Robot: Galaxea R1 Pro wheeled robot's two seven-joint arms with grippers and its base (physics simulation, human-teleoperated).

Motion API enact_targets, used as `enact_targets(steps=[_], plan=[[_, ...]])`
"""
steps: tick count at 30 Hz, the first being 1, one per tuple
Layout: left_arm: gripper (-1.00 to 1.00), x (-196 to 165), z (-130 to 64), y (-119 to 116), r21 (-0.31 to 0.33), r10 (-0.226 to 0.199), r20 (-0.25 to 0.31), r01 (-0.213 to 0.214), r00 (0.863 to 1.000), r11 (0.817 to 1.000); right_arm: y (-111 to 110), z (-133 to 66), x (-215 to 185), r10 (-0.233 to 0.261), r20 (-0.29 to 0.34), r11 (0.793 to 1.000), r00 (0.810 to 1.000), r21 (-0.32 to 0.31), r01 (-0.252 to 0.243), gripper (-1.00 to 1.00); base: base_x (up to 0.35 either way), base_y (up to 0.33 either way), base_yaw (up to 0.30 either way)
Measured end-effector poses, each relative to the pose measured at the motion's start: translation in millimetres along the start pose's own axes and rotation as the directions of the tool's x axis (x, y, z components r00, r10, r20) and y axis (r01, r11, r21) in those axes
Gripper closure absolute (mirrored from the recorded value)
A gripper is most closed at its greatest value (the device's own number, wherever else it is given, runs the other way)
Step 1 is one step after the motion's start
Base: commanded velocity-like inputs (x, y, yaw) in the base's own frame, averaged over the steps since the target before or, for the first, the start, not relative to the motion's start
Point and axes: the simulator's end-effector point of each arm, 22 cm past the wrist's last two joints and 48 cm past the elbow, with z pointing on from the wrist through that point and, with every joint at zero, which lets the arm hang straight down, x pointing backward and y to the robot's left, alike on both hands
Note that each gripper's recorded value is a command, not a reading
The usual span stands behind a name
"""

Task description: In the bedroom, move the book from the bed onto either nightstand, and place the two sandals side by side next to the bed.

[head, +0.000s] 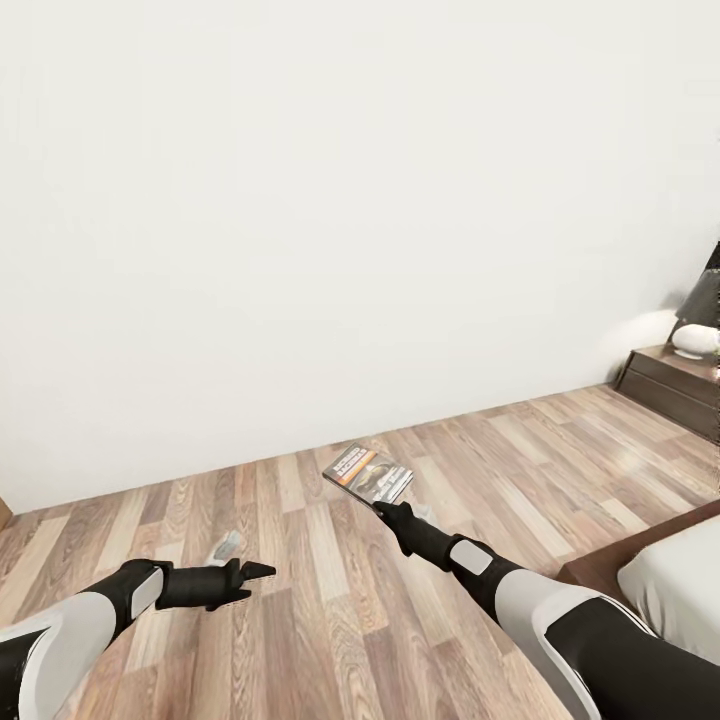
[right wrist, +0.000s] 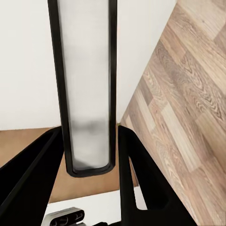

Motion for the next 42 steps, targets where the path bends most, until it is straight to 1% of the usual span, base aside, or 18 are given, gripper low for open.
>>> enact_targets(steps=[9,14,42], plan=[[-1.00,-0.1,0.0,-0.6,0.003,0.000,0.000,0.000,1.000,1.000,0.0,0.2,0.4,-0.001,-0.001,1.000,1.000,0.000,0.001,1.00,0.250,0.162,-0.145],[-1.00,-0.3,0.1,-1.1,0.005,0.000,0.001,0.000,1.000,1.000,-0.1,0.3,0.4,-0.001,-0.001,1.000,1.000,0.000,0.001,1.00,0.152,0.090,-0.145],[-1.00,-1.6,-3.3,1.2,0.004,-0.001,0.003,0.001,1.000,1.000,0.3,0.5,-0.2,0.003,0.001,1.000,1.000,-0.002,-0.003,1.00,0.011,0.006,-0.150]])
